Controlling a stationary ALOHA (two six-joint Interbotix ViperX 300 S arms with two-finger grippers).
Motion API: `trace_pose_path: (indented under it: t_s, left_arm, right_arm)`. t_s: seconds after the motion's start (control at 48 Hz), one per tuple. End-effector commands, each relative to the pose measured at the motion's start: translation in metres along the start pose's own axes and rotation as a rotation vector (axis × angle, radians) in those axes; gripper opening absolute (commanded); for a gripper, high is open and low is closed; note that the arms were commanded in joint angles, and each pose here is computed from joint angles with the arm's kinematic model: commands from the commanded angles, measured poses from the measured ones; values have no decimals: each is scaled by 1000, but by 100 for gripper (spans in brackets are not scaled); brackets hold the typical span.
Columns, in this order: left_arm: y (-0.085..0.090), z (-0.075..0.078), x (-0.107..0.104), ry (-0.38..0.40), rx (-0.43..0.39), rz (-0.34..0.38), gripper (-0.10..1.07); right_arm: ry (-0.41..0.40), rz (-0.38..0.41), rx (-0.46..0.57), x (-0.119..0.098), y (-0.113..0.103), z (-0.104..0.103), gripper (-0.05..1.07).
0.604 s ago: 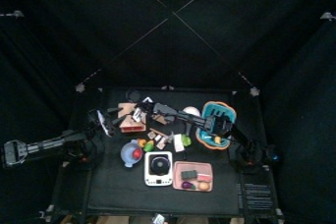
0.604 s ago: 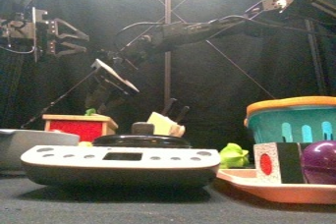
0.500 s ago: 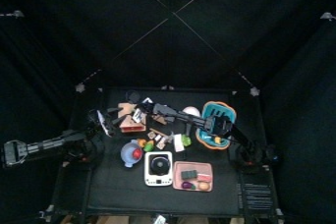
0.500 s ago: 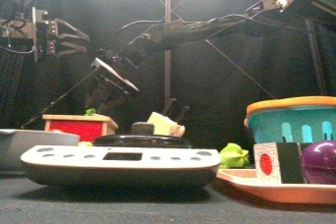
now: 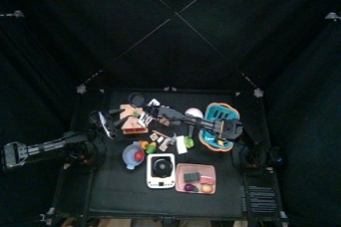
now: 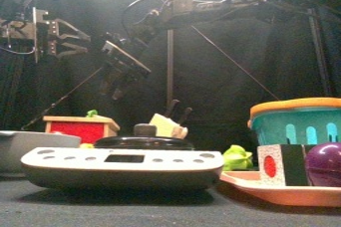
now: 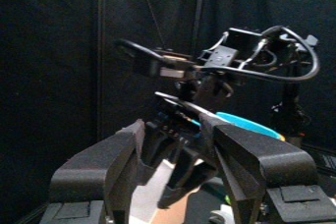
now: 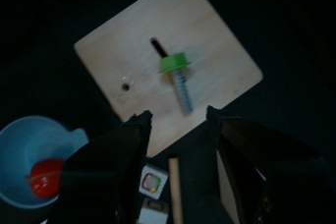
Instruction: Grab pot lid
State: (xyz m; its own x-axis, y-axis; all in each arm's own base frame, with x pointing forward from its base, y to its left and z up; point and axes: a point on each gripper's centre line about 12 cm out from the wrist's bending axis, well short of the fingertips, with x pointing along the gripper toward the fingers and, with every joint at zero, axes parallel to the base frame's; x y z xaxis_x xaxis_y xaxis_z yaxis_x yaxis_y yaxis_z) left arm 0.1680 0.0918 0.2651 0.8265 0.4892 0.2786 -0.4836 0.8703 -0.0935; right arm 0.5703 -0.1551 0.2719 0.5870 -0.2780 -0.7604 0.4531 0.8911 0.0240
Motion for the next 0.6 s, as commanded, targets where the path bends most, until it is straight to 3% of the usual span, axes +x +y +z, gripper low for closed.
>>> trace_pose_path:
  t_s: [0.0, 0.208, 0.583]
  left_arm:
    - [-1, 4, 2, -17, 3, -4, 86]
    - [-1, 4, 2, -17, 2, -6, 86]
    - [-1, 5, 3, -20, 2, -6, 86]
  right_arm:
    - [-51, 25, -9, -45, 12, 11, 84]
    - [-7, 65, -26, -62, 31, -12, 84]
    - [-15, 105, 105, -84, 48, -71, 84]
